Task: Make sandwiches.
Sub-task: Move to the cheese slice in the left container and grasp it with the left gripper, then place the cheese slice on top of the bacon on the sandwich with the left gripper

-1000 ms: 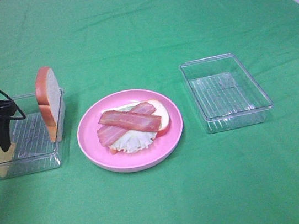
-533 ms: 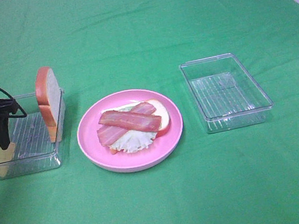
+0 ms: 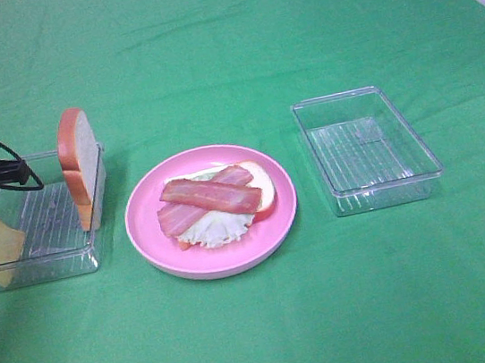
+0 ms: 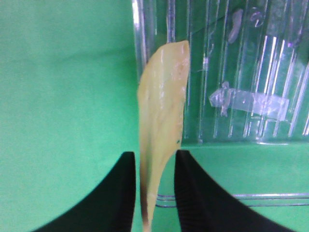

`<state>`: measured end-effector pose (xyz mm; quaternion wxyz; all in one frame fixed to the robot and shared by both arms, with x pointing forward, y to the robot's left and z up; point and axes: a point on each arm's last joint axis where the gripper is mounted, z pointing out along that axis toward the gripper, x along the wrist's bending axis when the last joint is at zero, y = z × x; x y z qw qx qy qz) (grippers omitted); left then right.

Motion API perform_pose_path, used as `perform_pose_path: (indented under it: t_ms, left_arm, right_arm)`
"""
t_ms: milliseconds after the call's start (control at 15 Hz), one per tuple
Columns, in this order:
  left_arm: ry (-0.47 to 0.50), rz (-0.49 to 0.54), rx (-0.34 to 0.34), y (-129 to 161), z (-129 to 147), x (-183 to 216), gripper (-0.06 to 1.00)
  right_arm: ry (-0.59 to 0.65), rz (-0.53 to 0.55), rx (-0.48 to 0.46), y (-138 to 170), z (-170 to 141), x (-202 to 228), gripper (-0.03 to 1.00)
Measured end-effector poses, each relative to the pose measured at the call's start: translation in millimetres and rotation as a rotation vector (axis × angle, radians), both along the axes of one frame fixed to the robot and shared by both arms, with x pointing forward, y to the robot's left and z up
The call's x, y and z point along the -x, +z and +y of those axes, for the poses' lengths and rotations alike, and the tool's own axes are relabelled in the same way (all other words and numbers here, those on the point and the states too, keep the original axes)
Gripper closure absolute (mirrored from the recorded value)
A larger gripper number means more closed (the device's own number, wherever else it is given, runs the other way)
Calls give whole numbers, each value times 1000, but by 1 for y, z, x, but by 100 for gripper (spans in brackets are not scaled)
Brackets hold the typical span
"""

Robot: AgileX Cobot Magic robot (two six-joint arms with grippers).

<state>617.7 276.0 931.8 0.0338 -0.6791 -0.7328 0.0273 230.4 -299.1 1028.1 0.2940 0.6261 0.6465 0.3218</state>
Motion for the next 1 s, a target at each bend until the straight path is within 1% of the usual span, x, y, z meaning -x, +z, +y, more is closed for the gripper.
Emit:
perform_pose_path:
  t_ms: [67, 133, 200, 600, 800, 867, 933, 1000]
  left_arm:
    - [0, 0, 0, 0, 0, 0, 74]
    - [0, 0, 0, 0, 0, 0, 82]
    - [0, 0, 0, 0, 0, 0, 94]
    - [0, 0, 0, 0, 0, 0, 94]
    - [0, -2, 0, 9, 0, -3, 94]
    - [0, -4, 0, 19, 0, -3, 94]
    - [1, -83, 6, 52, 0, -2, 94]
    - [1, -149, 10, 75, 0, -1, 94]
  right_arm:
    - [0, 0, 0, 0, 0, 0, 0]
    - [0, 0, 0, 0, 0, 0, 0]
    - [0, -1, 0, 0, 0, 0, 0]
    - [0, -1, 0, 0, 0, 0, 0]
    - [0, -2, 0, 0, 0, 0, 0]
    - [0, -2, 0, 0, 0, 0, 0]
    - [0, -2, 0, 0, 0, 0, 0]
    - [0, -2, 0, 0, 0, 0, 0]
